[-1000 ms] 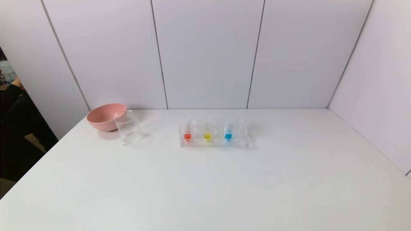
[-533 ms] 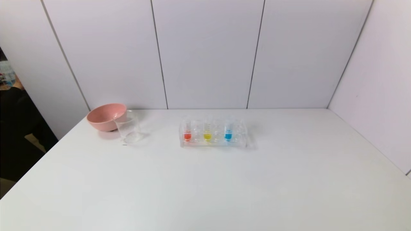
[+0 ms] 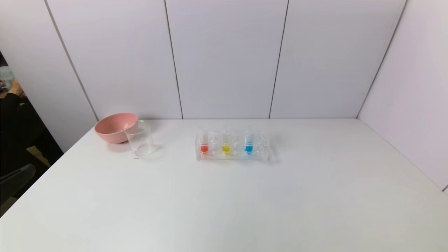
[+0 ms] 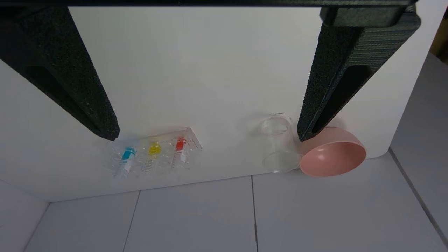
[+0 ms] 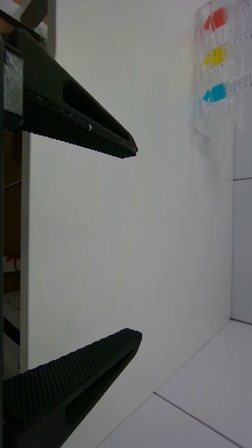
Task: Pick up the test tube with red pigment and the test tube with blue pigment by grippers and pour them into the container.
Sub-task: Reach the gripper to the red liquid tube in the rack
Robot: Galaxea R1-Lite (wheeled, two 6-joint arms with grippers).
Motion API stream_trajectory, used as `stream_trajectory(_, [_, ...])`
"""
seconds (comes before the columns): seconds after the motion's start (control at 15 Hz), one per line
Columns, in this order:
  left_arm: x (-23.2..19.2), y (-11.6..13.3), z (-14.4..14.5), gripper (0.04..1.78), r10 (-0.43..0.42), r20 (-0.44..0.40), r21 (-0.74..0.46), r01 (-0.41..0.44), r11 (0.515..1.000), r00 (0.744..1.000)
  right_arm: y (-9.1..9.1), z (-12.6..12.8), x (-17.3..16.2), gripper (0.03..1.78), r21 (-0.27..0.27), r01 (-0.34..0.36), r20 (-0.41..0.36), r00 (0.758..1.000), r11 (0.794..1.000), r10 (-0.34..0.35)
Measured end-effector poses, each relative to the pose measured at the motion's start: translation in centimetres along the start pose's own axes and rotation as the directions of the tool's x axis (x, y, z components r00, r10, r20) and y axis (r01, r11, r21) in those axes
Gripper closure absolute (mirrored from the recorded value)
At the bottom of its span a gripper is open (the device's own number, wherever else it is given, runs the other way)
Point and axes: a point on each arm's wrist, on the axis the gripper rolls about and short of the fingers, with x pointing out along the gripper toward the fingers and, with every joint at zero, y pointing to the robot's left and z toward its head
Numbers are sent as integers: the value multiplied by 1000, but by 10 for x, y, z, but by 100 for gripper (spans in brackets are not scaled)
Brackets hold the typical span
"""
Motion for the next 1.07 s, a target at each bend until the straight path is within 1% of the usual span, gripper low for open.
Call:
stream_trajectory(0.27, [47, 11, 18, 5, -26, -8, -2, 25, 1000, 1000, 0, 0, 0, 4, 0, 0, 0, 1000, 1000, 0])
stream_trajectory(0.53, [98, 24, 21, 5, -46, -15, -4, 46, 999, 999, 0, 0, 0, 4, 0, 0, 0, 1000, 1000, 0])
stream_trajectory(0.8, [146, 36, 21, 5, -90, -26, -9, 90, 996, 996, 0, 0, 0, 4, 0, 0, 0, 1000, 1000, 0])
stream_trajectory(1.07, [188, 46, 18, 5, -176, -2, 1, 176, 984, 984, 0, 0, 0, 4, 0, 0, 0, 1000, 1000, 0])
